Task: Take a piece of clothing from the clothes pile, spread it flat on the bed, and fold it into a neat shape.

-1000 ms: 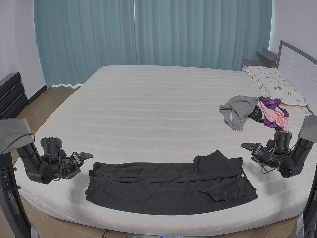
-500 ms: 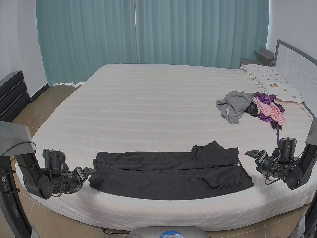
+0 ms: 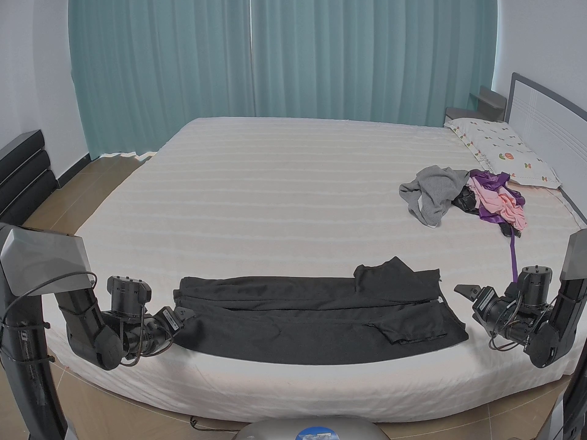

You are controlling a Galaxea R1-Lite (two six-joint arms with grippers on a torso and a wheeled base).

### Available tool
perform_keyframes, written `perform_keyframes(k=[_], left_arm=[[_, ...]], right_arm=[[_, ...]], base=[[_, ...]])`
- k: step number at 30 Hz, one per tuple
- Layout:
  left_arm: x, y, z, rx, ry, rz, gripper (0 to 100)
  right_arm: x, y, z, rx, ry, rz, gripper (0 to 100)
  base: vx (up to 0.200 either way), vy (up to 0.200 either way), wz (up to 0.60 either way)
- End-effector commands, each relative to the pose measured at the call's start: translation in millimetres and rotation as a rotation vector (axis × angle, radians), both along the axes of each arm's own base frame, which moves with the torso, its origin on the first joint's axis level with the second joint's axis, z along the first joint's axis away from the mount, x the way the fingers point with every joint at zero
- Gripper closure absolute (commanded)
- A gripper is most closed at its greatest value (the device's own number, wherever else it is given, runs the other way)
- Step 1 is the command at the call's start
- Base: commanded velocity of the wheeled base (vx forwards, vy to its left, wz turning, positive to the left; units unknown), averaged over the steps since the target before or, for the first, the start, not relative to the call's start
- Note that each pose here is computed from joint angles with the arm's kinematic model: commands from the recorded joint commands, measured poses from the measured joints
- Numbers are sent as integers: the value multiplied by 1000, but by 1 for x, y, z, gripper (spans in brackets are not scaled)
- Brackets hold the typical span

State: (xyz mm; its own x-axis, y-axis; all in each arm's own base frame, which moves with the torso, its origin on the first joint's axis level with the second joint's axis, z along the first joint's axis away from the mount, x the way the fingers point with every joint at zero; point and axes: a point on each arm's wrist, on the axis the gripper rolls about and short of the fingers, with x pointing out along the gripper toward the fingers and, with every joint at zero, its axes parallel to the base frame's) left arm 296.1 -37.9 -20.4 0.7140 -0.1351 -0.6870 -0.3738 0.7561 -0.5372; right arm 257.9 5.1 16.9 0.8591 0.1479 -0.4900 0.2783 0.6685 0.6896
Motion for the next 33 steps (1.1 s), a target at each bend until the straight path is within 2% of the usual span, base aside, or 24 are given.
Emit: perform_keyframes(k=[1, 2, 12, 16, 23, 33], left_arm=[[2, -8, -11, 23, 19, -12, 0], [3, -9, -13, 39, 14, 0, 100], [-1, -6, -14, 58, 16, 26, 100], [-15, -2, -18, 74, 64, 39, 100], [-17, 8, -10, 91, 47, 87, 100], [-18, 9, -11, 89, 51, 88, 100]], right_arm=[[-5, 1, -9, 0, 47, 4, 0], [-7, 0, -9, 0, 50, 4, 0], [-12, 1, -13, -4, 78, 12, 0], [-16, 1, -14, -26, 91, 26, 0], [-18, 1, -18, -25, 115, 27, 0], [-15, 5, -37, -27, 178, 47, 0]], base=[[0, 0, 0], [0, 0, 0], [0, 0, 0], [0, 0, 0], [0, 0, 0], [0, 0, 0]])
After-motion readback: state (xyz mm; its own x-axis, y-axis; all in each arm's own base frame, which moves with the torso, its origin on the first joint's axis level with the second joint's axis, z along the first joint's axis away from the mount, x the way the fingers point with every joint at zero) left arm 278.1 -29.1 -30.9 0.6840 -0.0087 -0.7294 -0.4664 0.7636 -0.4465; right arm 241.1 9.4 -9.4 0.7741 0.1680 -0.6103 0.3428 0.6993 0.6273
